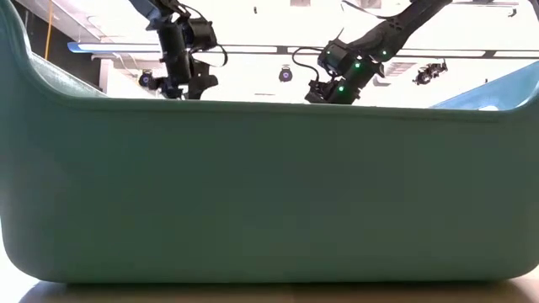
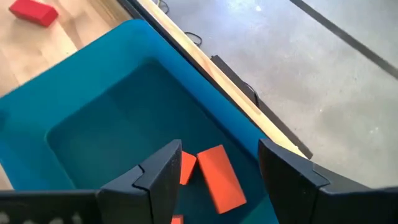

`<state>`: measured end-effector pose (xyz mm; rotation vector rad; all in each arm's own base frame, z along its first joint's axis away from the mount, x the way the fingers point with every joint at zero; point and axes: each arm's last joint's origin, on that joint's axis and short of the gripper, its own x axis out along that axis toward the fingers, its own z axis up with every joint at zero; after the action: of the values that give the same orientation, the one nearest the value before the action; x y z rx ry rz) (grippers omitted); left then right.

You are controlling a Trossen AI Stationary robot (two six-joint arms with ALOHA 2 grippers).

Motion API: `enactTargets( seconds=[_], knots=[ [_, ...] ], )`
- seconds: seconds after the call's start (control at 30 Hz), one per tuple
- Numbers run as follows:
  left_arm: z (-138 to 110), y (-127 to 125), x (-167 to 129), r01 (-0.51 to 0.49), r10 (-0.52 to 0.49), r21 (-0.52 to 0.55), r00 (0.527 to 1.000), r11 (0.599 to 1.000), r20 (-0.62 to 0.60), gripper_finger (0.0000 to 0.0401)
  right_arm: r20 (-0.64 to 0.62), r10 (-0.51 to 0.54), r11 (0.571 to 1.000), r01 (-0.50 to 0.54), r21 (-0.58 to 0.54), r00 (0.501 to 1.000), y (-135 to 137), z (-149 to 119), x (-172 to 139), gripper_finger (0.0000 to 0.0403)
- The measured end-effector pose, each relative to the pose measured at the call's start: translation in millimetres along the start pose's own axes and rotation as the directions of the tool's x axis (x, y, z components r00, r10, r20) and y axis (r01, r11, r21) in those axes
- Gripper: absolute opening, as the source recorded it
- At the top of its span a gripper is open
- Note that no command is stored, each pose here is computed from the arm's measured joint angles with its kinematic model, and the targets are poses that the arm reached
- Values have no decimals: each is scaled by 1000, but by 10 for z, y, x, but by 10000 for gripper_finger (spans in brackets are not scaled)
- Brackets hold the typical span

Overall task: Sort & place blocks by color
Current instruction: Put the red block into the gray bin

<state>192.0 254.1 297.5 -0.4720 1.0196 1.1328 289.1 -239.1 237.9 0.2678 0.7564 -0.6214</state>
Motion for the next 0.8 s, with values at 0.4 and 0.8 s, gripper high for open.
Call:
enactTargets(
  seconds=[0.4, 0.8],
  knots=[
    [210, 516, -45, -52, 48, 132, 998, 990, 30, 204, -39, 1, 988, 5, 155, 999, 2, -38, -1, 200],
    [135, 418, 606, 6, 70, 316, 971, 949, -228, 204, -42, 1, 984, 6, 176, 999, 2, -42, 0, 200]
  ],
)
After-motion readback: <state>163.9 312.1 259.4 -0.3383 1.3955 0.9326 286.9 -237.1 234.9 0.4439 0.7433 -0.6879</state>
